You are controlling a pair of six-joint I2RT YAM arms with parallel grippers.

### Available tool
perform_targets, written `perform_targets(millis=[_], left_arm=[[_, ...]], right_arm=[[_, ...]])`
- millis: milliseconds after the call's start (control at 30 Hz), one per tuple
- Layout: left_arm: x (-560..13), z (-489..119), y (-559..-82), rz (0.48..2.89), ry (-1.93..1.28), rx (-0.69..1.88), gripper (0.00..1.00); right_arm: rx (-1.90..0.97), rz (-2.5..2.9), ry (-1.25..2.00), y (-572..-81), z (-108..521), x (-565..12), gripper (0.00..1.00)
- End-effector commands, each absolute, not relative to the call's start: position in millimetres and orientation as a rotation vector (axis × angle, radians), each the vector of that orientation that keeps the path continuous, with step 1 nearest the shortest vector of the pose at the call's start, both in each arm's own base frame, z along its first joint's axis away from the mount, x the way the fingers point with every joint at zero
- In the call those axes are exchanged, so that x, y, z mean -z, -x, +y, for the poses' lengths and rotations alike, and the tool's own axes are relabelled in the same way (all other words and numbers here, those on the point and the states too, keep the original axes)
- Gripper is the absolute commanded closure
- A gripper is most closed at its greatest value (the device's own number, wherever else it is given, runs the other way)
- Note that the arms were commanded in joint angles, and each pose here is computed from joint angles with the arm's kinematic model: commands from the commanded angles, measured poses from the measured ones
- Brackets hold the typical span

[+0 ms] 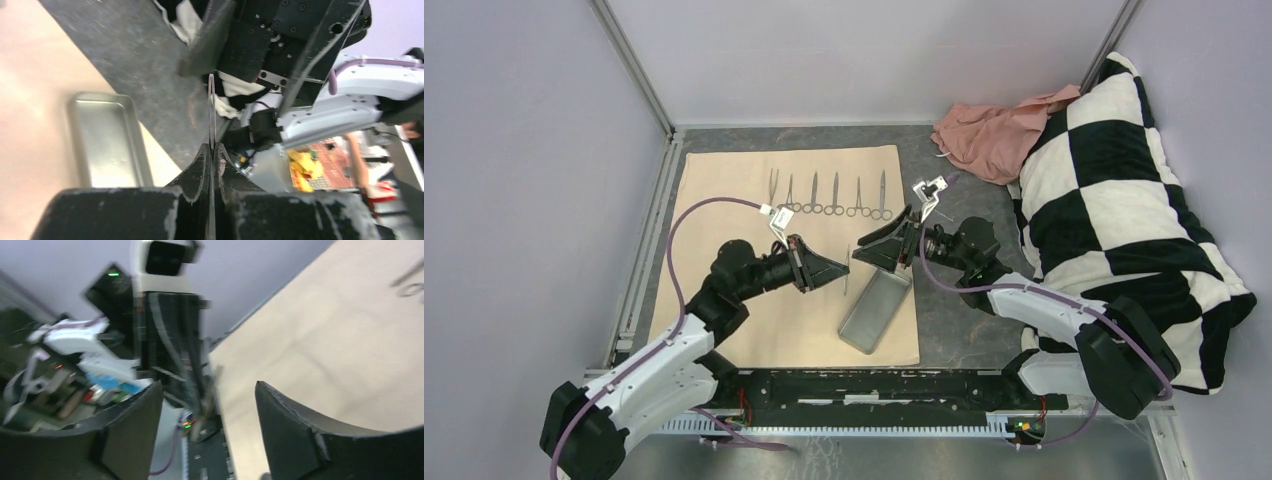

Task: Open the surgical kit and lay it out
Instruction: Place the medical item in the surgical kit.

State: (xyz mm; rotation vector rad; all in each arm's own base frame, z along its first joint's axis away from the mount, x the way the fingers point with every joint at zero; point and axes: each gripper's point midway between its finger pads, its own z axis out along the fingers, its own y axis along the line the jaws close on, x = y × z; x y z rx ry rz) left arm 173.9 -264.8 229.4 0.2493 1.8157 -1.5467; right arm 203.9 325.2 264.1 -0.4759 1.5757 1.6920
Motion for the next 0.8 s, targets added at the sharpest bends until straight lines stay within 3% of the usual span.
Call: perform_targets(millis=[0, 100, 233, 367, 600, 767], left_arm=[[-231.8, -243.0, -198.9, 1.885, -0.354, 1.163, 0.98], [-226.1, -228.8, -217.2, 1.945, -0.404, 0.95, 0.98], [-216.3, -209.8, -252.5, 1.976, -0.469, 0.67, 0.98], [-210.4, -164.9, -313.0, 2.064, -0.338, 0.321, 0.98], [-198.6, -84.0, -435.4, 2.146, -0.133, -0.044, 0.98], [-159.4, -46.4, -494.2, 2.241, -0.061, -0.192, 0.98]], right_arm=[[-1.322, 1.596, 0.462, -259.2, 304.3, -248.7, 0.2], [-1.049, 1.595, 0.392, -304.8, 283.5, -245.5, 0.12], [-0.761, 1.528, 0.321, -364.0, 261.1, -260.2, 0.1], [-0.657, 1.498, 0.307, -407.4, 242.0, -260.9, 0.09], [-0.582, 1.496, 0.413, -415.8, 231.1, -196.9, 0.09], [-0.552, 1.484, 0.462, -418.3, 230.2, -195.3, 0.09]])
